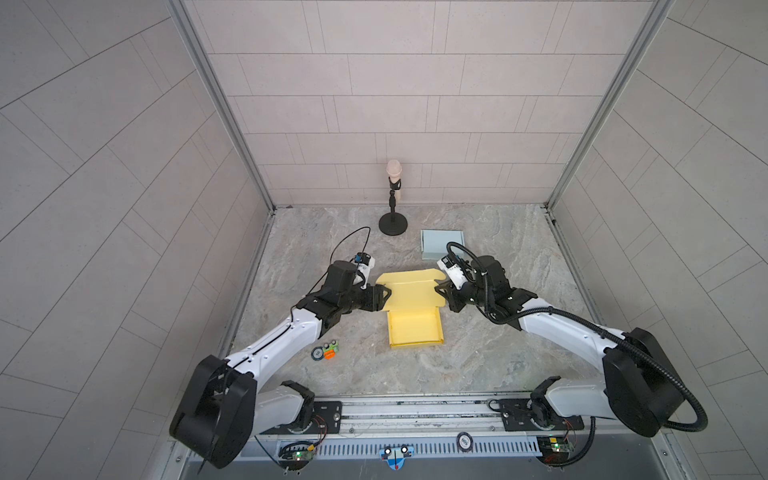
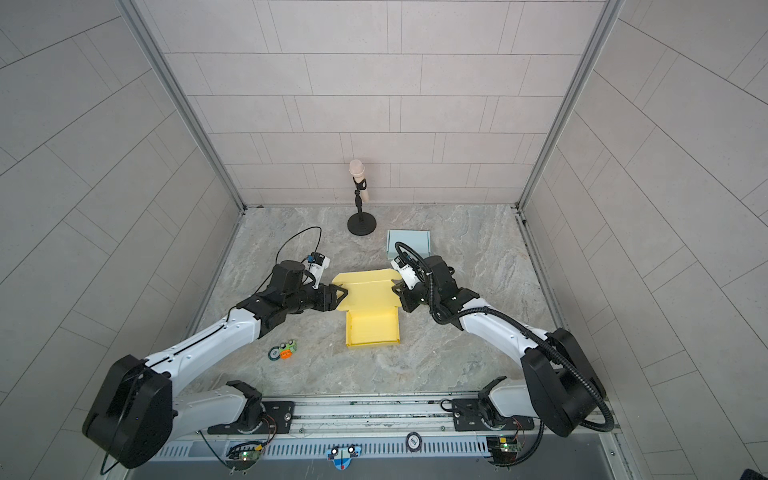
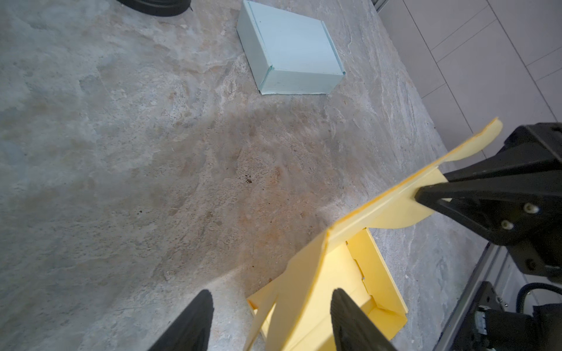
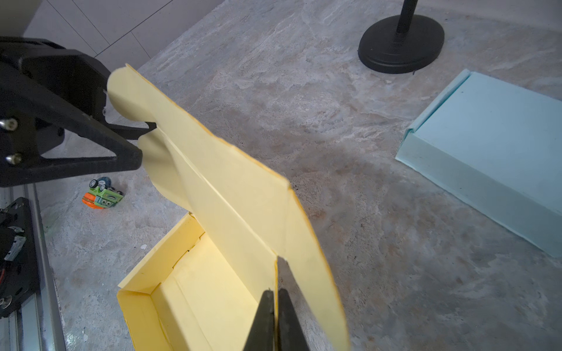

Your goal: Fold the paper box

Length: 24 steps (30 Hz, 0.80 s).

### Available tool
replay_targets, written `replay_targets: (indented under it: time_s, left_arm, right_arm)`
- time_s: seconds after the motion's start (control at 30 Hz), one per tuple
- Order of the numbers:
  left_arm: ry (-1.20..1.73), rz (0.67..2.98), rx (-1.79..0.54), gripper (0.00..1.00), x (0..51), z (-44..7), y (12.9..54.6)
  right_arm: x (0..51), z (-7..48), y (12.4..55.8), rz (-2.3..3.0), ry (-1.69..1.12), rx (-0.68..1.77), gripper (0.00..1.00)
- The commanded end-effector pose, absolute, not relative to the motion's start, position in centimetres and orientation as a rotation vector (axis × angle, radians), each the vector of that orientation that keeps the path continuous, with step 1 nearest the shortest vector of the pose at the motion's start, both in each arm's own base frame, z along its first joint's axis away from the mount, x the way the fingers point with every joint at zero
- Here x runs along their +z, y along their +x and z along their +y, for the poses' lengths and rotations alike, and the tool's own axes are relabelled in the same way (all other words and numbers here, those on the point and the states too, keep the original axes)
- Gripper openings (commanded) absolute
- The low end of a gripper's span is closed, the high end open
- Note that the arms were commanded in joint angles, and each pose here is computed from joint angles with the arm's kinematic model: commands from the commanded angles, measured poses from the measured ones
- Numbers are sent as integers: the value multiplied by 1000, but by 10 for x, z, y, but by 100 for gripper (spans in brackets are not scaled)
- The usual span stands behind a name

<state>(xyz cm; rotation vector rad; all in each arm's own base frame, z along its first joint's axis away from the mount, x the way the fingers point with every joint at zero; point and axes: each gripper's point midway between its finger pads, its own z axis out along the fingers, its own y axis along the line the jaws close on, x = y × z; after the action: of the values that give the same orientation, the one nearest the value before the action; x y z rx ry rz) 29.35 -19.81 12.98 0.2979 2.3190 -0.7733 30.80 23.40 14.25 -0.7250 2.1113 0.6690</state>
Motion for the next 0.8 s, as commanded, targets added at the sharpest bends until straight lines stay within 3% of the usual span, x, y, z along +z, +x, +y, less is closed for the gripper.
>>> replay_targets:
  time_s: [0.0,0.17,0.33,0.77]
  left_arm:
    - [319,2291,-783,55,134,-204,295]
    - [335,2311,-759,40,129,-205,291]
    - [341,2327,-741,34,123,-204,284]
    - [340,2333,-697,7,124,-199,281]
  right_arm:
    - [144,233,310,2103,-730,654,8]
    - [144,232,311,2107,-723,644,8]
    - [143,231,312,2115,-715,638,8]
    - [137,220,315,2144,-669,571,7]
